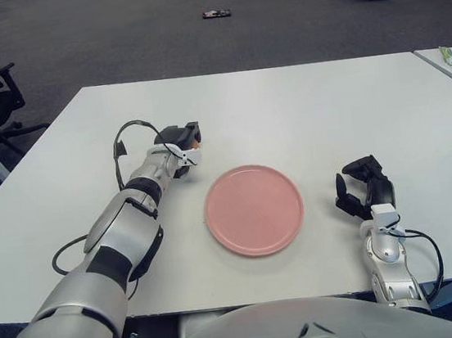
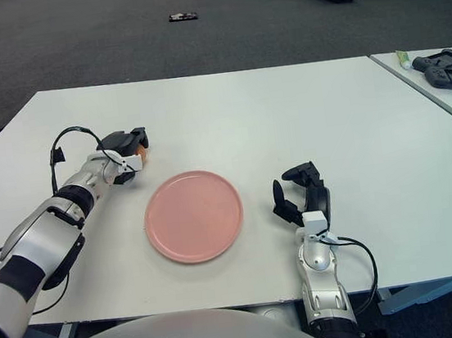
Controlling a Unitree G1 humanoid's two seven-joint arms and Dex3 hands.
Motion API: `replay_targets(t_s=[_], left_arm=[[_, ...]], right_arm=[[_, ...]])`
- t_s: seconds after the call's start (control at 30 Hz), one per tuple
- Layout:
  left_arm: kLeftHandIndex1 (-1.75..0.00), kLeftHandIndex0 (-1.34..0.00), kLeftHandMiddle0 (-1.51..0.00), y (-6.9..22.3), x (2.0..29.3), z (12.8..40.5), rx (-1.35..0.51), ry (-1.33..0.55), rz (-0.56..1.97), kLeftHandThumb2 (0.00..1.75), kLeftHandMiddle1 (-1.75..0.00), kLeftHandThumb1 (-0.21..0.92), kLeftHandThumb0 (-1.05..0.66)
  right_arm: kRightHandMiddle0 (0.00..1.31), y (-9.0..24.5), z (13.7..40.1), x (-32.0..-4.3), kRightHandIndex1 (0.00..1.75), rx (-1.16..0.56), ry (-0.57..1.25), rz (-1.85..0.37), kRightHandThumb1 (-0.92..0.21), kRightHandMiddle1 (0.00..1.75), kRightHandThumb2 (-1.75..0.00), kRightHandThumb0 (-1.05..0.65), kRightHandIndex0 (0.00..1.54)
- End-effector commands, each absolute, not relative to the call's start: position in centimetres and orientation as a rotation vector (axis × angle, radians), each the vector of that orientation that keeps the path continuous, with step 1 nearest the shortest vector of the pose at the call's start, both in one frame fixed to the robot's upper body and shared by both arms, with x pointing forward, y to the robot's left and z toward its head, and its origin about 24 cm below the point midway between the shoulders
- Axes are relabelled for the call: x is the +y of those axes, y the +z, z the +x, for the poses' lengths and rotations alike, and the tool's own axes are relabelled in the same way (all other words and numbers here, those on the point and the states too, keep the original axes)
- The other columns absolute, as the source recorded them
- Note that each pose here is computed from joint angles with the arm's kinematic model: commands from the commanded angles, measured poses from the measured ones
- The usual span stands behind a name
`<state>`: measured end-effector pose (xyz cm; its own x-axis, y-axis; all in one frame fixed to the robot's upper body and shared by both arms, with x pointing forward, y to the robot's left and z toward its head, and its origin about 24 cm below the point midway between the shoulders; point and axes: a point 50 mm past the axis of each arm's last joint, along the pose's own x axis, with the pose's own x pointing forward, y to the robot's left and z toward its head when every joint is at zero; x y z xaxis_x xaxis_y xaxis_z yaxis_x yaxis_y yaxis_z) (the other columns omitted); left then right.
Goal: Put the apple into the plate.
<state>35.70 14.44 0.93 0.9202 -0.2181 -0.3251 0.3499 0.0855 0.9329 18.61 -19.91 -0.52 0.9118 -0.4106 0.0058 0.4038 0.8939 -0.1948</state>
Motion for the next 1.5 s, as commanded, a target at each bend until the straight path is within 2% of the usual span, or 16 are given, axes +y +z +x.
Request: replay_targets(t_s=[0.0,0.27,0.5,0.77,0.87,0.97,1.2,1.47], left_arm=[[-1.75,-0.7,-0.99,-0.6,16.0,34.8,0.236,-0.441,1.414,1.65,-1.45,-0.06,0.0],[-1.75,-0.65,-0.91,3.4,16.1,37.4,0.205,-0.359,1.28,1.66,-1.59,-0.03,0.0],[-1.75,-0.62,-0.89,6.3,17.0,38.6,0.12,-0.317,1.14,1.62,-1.59,0.01,0.0],[-1.75,-0.6,-0.86,8.8,17.5,39.0,-0.021,-0.31,1.096,1.59,-1.61,0.04,0.0],[-1.75,-0.59,-0.84,9.0,17.6,39.0,-0.039,-0.308,1.1,1.58,-1.62,0.05,0.0],[-1.75,-0.59,-0.83,10.9,17.2,39.0,-0.173,-0.314,1.111,1.59,-1.64,0.06,0.0],[-1.75,-0.57,-0.8,12.5,16.4,38.5,-0.326,-0.333,1.15,1.58,-1.68,0.08,0.0],[-1.75,-0.59,-0.84,13.9,15.1,35.8,-0.478,-0.431,1.045,1.59,-1.64,0.05,0.0]], right_arm=[[0.39,-0.2,18.9,-20.0,1.4,0.021,-0.423,-0.195,-0.61,1.75,-0.96,-0.4,0.71],[0.42,-0.1,18.9,-20.0,1.36,0.018,-0.438,-0.192,-0.57,1.75,-1.01,-0.4,0.72],[0.43,0.1,19.0,-20.0,1.36,0.011,-0.439,-0.195,-0.56,1.75,-1.02,-0.41,0.72],[0.43,0.0,19.0,-19.9,1.37,0.01,-0.434,-0.179,-0.55,1.75,-1.02,-0.41,0.71],[0.43,0.0,19.0,-19.9,1.37,0.011,-0.432,-0.178,-0.55,1.75,-1.02,-0.41,0.7],[0.43,-0.1,19.0,-19.9,1.38,0.017,-0.432,-0.178,-0.55,1.75,-1.03,-0.41,0.7],[0.41,-0.2,19.0,-19.9,1.41,0.016,-0.425,-0.188,-0.57,1.75,-1.0,-0.4,0.7],[0.42,-0.1,19.0,-19.9,1.4,0.019,-0.425,-0.181,-0.56,1.75,-1.01,-0.41,0.71]])
